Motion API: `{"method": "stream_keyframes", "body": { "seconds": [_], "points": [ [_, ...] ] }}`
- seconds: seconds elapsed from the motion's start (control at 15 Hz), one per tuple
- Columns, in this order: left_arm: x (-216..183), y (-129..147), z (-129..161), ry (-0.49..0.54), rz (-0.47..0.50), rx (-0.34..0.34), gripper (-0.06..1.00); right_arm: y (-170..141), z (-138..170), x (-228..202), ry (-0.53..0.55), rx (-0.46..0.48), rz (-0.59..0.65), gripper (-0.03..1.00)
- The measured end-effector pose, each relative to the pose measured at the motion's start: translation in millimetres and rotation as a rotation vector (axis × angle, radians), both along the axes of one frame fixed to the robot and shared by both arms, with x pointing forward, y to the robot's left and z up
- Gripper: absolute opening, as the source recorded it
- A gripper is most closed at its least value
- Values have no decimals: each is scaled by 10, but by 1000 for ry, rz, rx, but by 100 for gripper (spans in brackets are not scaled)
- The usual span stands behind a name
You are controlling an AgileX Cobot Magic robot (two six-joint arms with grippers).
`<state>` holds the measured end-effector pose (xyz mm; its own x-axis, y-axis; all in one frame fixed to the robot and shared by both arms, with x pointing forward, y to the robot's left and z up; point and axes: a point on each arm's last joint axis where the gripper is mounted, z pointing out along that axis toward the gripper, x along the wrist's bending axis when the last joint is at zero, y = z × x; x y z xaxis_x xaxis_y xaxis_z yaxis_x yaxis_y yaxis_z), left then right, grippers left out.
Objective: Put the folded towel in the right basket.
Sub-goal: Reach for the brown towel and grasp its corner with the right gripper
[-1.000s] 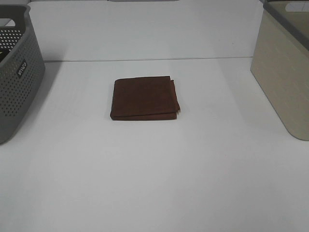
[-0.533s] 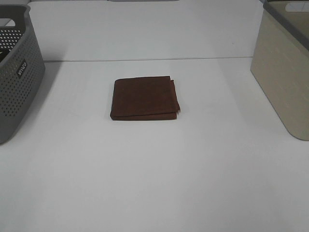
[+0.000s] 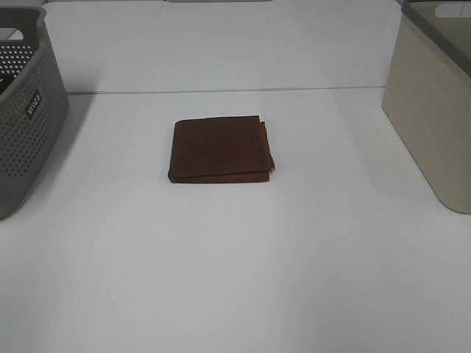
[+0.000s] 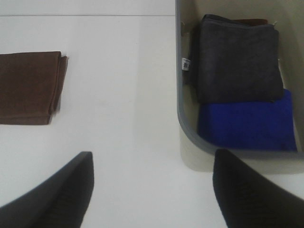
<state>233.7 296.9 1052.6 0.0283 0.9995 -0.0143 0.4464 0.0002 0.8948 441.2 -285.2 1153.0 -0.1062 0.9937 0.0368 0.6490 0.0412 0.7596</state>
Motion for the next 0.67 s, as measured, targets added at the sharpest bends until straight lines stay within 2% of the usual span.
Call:
{"method": "stream_keyframes", "body": {
  "seconds": [0.13, 0.33, 0.53, 0.67],
  "points": [
    [0, 0, 0, 0, 0, 0, 97, 40, 57, 476, 61, 11, 28, 67],
    [0, 0, 0, 0, 0, 0, 97, 89, 144, 1113, 81, 27, 59, 67],
    [0, 0, 0, 0, 0, 0, 97, 213, -55, 1657, 174, 49, 123, 67],
    [0, 0, 0, 0, 0, 0, 97, 473, -322, 1942, 261, 44, 195, 67]
  ]
}}
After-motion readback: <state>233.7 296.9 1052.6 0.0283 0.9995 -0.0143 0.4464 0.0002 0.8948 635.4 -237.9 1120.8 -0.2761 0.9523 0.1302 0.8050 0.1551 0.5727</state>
